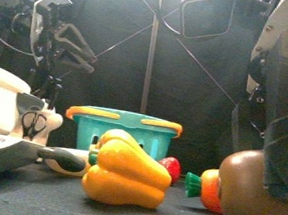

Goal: Grab kiwi

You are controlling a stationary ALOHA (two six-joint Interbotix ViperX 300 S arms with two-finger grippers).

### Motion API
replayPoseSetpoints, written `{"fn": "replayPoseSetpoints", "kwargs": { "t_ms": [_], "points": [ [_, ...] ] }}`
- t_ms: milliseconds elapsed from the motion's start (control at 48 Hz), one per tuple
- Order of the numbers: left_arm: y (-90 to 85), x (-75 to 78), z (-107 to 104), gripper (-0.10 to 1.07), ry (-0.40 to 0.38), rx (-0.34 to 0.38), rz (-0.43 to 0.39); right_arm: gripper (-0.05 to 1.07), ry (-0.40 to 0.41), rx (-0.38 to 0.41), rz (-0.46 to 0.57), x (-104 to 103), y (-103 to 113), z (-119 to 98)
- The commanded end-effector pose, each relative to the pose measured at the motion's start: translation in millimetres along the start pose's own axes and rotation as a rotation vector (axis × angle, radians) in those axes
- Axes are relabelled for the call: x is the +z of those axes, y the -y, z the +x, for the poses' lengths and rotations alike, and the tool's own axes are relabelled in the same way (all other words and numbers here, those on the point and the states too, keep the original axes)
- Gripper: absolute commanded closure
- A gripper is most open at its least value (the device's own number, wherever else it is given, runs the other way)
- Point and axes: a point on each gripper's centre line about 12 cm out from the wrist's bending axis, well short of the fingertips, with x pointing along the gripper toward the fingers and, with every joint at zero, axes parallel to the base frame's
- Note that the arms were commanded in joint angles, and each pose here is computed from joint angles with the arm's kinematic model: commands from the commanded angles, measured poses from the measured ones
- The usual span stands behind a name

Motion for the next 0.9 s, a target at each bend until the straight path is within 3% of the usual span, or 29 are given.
{"fn": "replayPoseSetpoints", "kwargs": {
  "t_ms": [0, 396, 583, 875],
  "points": [
    [2.8, 11.1, 2, 0.24, 0.032, -0.006, 0.0, 0.17, 0.02, 0.018, 0.004, 6, -3, -8],
    [2.2, 10.6, 2, 0.24, 0.031, -0.005, 0.0, 0.3, 0.045, 0.025, 0.003, 13, -2, -17],
    [2.4, 11.2, 2, 0.24, 0.032, -0.005, 0.0, 0.3, 0.085, 0.015, -0.02, 24, 1, -34],
    [2.8, 10.9, 2, 0.24, 0.03, -0.006, 0.0, 0.31, 0.107, 0.009, -0.03, 31, 4, -37]
  ]
}}
